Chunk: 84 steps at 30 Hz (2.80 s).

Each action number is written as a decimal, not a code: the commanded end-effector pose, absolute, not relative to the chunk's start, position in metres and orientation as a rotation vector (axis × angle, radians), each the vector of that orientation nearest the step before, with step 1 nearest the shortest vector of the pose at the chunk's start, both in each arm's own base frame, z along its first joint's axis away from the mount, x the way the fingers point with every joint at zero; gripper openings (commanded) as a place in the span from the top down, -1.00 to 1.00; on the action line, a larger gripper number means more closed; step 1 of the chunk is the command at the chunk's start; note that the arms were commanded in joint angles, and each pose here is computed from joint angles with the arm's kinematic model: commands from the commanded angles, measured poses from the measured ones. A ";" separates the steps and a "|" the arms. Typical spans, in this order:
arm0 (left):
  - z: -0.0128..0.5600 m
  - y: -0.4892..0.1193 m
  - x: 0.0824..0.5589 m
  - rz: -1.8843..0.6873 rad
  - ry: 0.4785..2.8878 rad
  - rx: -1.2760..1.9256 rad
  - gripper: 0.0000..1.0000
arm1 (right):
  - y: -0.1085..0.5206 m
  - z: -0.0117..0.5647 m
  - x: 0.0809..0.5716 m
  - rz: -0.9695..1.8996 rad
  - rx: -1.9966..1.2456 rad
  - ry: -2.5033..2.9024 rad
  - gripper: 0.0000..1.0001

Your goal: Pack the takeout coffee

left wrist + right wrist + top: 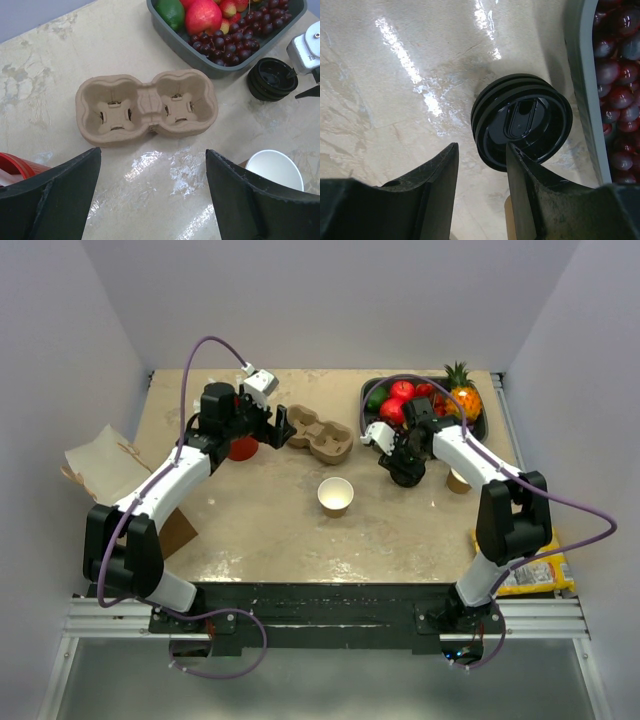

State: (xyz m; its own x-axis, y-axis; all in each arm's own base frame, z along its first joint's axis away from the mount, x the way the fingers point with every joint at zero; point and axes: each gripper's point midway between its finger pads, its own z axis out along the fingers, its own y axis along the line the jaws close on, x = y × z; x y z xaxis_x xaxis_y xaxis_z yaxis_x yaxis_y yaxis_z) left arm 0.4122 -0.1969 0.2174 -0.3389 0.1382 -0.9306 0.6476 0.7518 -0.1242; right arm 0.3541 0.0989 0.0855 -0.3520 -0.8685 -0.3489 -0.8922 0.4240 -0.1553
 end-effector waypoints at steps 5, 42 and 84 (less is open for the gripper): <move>0.237 -0.201 0.413 -0.585 1.792 0.632 -0.79 | 0.094 0.084 0.358 0.034 -1.498 2.304 0.08; 0.233 -0.202 0.413 -0.591 1.797 0.630 -0.79 | 0.089 0.082 0.368 -0.018 -1.476 2.343 0.70; 0.262 -0.323 0.316 -0.158 0.396 1.749 -0.54 | 0.246 0.235 0.284 1.284 -1.380 2.074 0.88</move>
